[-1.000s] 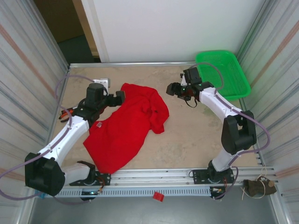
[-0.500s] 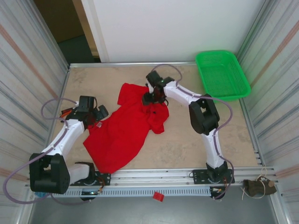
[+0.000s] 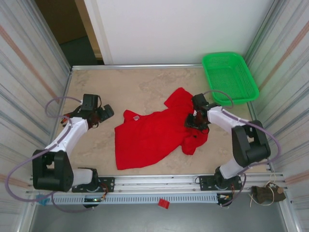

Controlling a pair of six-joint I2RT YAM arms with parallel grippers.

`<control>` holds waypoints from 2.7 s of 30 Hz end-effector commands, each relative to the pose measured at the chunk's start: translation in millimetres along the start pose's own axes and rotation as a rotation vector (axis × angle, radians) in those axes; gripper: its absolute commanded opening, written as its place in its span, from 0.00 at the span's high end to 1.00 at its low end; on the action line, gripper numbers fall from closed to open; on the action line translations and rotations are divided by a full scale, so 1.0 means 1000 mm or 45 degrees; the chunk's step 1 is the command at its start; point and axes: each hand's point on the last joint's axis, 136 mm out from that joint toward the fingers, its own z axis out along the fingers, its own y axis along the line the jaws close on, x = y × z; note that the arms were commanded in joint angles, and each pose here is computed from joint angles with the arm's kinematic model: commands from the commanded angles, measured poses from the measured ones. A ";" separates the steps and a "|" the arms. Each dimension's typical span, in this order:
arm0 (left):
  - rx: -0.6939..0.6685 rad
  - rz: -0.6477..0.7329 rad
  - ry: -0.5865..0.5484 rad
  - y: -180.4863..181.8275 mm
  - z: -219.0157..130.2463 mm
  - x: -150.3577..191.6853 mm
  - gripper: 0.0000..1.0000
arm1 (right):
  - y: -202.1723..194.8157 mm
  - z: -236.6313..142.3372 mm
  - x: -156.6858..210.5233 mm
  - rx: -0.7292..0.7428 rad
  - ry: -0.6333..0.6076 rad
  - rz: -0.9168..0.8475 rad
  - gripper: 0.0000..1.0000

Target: Fold the inside-out t-shirt

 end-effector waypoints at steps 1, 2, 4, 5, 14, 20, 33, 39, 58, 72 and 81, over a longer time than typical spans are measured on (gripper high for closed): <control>0.165 0.096 0.043 -0.041 0.010 -0.008 0.01 | 0.029 -0.044 -0.041 -0.102 -0.168 -0.037 0.39; 0.189 0.139 0.070 -0.053 0.014 -0.007 0.01 | 0.034 -0.051 -0.059 -0.120 -0.200 -0.053 0.38; 0.223 0.221 0.110 -0.074 0.024 -0.006 0.01 | 0.044 -0.056 -0.093 -0.142 -0.221 -0.083 0.38; 0.232 0.251 0.129 -0.083 0.029 -0.004 0.01 | 0.046 -0.055 -0.108 -0.137 -0.222 -0.096 0.37; 0.221 0.349 0.253 -0.108 0.076 0.001 0.02 | 0.036 0.015 -0.218 -0.059 -0.173 -0.037 0.27; 0.264 0.345 0.327 -0.113 0.084 0.019 0.04 | 0.033 0.064 -0.238 -0.023 -0.077 -0.068 0.27; 0.326 0.310 0.416 -0.119 0.099 0.051 0.10 | 0.033 0.095 -0.209 -0.104 0.042 -0.044 0.51; 0.378 0.297 0.441 -0.126 0.099 0.066 0.35 | 0.037 0.093 -0.207 -0.158 0.046 -0.033 0.99; 0.698 0.265 -0.683 -0.166 -0.199 -0.204 1.00 | 0.073 -0.352 -0.264 -0.722 -1.138 -0.023 1.00; 0.806 0.179 -1.045 -0.129 -0.327 -0.202 1.00 | 0.068 -0.499 -0.158 -0.812 -1.579 -0.137 1.00; 0.855 0.077 -1.158 -0.116 -0.390 -0.198 1.00 | 0.064 -0.591 -0.112 -0.752 -1.855 -0.211 1.00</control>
